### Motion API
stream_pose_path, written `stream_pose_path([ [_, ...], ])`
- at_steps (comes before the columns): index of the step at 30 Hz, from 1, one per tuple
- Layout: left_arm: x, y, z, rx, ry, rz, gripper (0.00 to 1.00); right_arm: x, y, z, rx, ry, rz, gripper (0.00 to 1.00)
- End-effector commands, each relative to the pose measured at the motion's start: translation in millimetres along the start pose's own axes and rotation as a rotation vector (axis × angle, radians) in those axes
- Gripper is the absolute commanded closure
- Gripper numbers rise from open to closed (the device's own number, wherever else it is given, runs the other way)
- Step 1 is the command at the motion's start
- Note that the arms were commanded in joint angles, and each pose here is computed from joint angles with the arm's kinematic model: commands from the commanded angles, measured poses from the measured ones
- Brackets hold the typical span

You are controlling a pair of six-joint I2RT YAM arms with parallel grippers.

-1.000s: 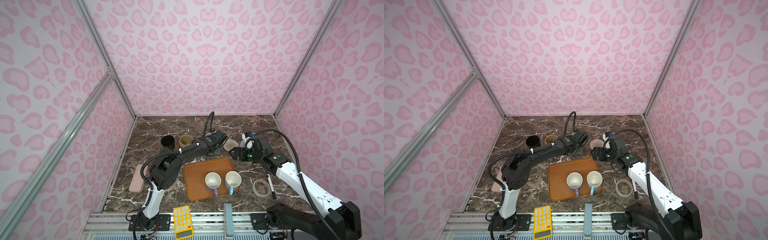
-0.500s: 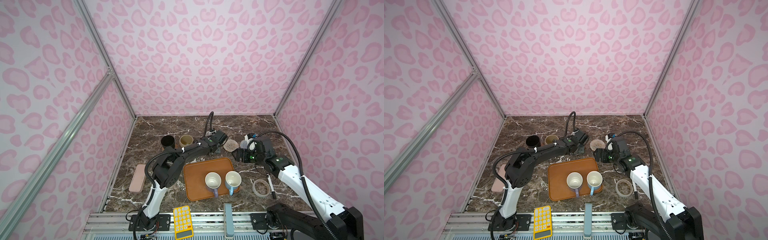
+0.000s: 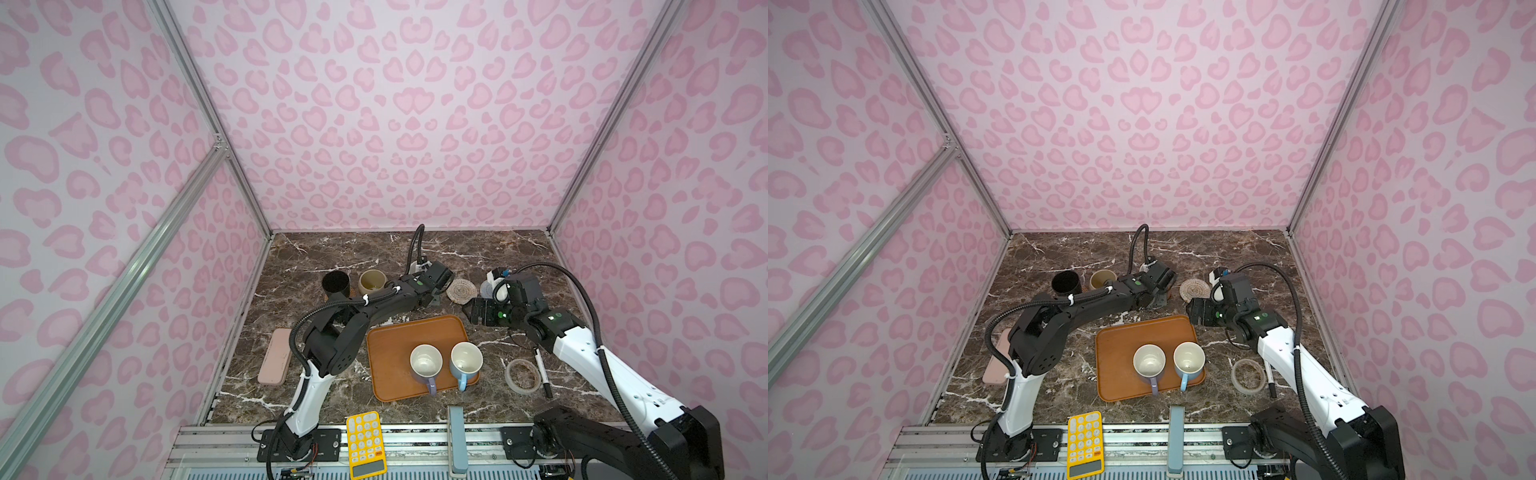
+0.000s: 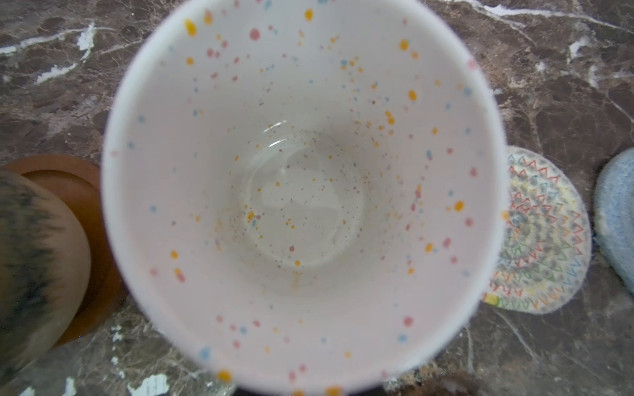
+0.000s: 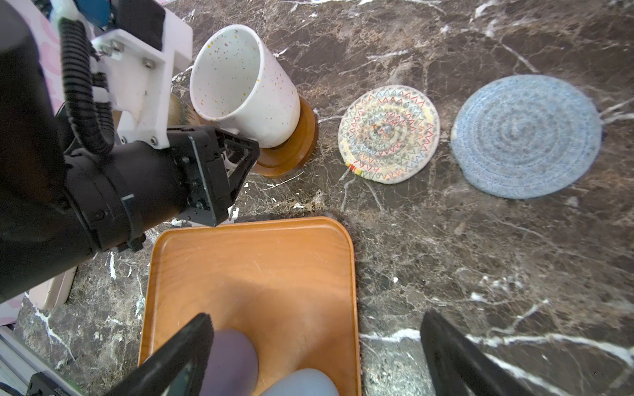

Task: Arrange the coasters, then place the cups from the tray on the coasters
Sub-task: 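Carry the speckled mug with the left gripper onto the small wooden coaster, then open the left gripper and withdraw it while the right gripper moves over the tray, then lower the right gripper onto the lavender mug on the tray and close it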

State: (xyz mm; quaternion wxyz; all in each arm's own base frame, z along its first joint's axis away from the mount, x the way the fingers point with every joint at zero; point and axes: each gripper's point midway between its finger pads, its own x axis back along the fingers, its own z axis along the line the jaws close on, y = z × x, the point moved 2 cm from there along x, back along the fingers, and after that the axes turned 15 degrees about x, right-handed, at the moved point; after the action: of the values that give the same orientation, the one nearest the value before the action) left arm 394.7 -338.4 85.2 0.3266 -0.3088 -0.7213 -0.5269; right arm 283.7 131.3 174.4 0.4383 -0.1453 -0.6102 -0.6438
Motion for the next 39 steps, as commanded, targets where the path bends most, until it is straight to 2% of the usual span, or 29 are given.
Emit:
stream_pose_path([
  [1, 5.0, 1.0, 0.9, -0.001, -0.011, 0.005, 0.61, -1.7, -0.2, -1.0, 0.013, -0.004, -0.001, 0.04],
  [5, 5.7, -1.2, 0.4, 0.001, -0.025, 0.011, 0.57, -3.1, -1.7, -3.3, 0.019, -0.015, 0.007, 0.04],
  [10, 21.3, 4.4, -3.4, 0.003, -0.064, -0.006, 0.41, 3.0, 3.1, -1.0, 0.038, -0.009, 0.007, 0.03],
  [14, 41.2, 13.0, -2.8, -0.004, -0.074, -0.033, 0.36, 13.9, 8.1, 3.2, 0.05, 0.001, -0.002, 0.04],
  [16, 54.8, 17.4, -2.0, -0.007, -0.084, -0.048, 0.29, 21.5, 8.0, 6.0, 0.063, -0.001, 0.0, 0.04],
  [19, 79.4, 21.4, 0.8, -0.001, -0.125, -0.061, 0.1, 37.9, 6.5, 14.8, 0.098, -0.019, 0.002, 0.04],
  [22, 106.8, 25.5, 5.6, 0.001, -0.175, -0.076, 0.02, 55.0, 4.3, 28.6, 0.15, -0.051, -0.005, 0.05],
  [27, 150.5, 23.7, 11.3, -0.012, -0.298, -0.043, 0.0, 74.9, -11.1, 64.1, 0.223, -0.025, 0.029, 0.07],
  [30, 164.7, 10.9, 19.9, -0.031, -0.35, 0.013, 0.0, 79.8, -23.2, 85.8, 0.251, 0.002, 0.046, 0.11],
  [39, 183.6, -25.7, 55.6, -0.031, -0.44, 0.126, 0.0, 73.1, -59.5, 141.5, 0.358, 0.014, 0.089, 0.22],
])
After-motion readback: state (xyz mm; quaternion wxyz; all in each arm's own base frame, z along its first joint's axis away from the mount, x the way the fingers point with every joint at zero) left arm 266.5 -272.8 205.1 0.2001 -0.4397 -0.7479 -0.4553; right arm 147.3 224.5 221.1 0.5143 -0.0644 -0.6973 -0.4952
